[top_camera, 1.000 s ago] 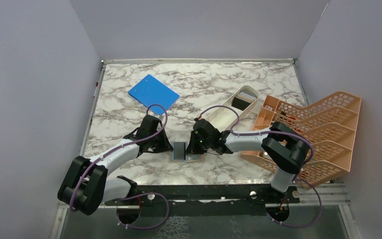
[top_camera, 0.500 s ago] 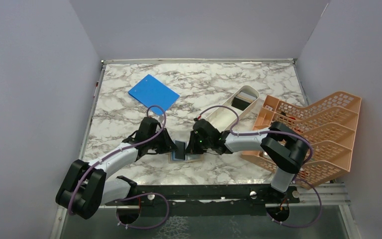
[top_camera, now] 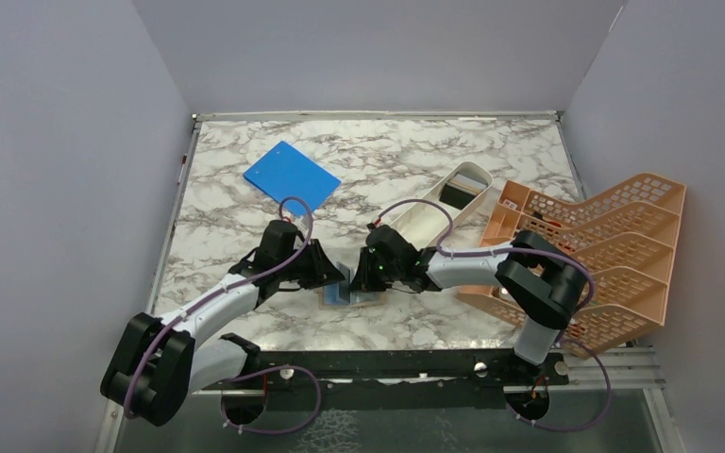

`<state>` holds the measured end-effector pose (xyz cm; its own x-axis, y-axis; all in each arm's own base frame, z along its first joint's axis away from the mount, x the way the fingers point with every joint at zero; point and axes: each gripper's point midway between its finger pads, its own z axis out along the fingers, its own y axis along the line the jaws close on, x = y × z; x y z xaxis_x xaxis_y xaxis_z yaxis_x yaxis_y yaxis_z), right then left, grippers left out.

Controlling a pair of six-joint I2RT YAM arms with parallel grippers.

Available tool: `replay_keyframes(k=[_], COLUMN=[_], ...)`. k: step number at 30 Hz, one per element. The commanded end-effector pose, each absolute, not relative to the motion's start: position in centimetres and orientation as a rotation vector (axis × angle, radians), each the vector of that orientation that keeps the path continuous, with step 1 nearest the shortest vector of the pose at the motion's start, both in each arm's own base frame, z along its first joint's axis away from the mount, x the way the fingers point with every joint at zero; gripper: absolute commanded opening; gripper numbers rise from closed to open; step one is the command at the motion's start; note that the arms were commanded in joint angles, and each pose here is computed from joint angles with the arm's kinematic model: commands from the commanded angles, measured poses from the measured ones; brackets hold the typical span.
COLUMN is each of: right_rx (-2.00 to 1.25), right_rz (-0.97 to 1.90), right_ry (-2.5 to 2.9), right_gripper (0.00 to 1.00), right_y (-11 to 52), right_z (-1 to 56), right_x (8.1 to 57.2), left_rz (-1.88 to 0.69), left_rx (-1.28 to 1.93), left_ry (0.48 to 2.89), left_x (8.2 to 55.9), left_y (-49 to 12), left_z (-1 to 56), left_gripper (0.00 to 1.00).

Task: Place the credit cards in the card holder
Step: Insert the credit card into the card holder.

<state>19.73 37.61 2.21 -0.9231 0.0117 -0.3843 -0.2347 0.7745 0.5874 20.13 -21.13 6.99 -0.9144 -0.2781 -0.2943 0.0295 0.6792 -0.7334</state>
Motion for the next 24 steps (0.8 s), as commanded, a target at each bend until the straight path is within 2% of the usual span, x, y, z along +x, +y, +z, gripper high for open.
replay_keyframes(k=[1, 5, 9, 12, 17, 24], right_rx=[-0.192, -0.185, -0.176, -0.175, -0.179, -0.186], right_rz=[0.840, 0.822, 0.818, 0.825, 0.794, 0.693], right_ry=[2.601, 2.573, 2.548, 2.534, 2.522, 2.444], right_gripper=[0.18, 0.20, 0.23, 0.25, 0.28, 0.29], right_y=[36.5, 35.9, 35.4, 35.3, 34.8, 32.8], right_z=[2.2, 3.2, 4.2, 4.7, 5.0, 8.0], right_x=[19.9, 20.1, 20.2, 20.2, 20.5, 21.5], left_rz=[-1.178, -1.179, -1.184, -1.196, -1.225, -1.284], left_rx=[-0.156, -0.152, -0.142, -0.140, -0.112, -0.085], left_ry=[2.467, 2.459, 2.460, 2.457, 2.423, 2.409], left_x=[19.9, 20.2, 20.2, 20.2, 20.4, 20.2], left_y=[-21.8, -21.9, -22.1, -22.3, -22.8, -24.0], left_z=[8.3, 8.5, 8.5, 8.6, 9.6, 9.8], left_gripper=[0.24, 0.23, 0.17, 0.16, 0.22, 0.23])
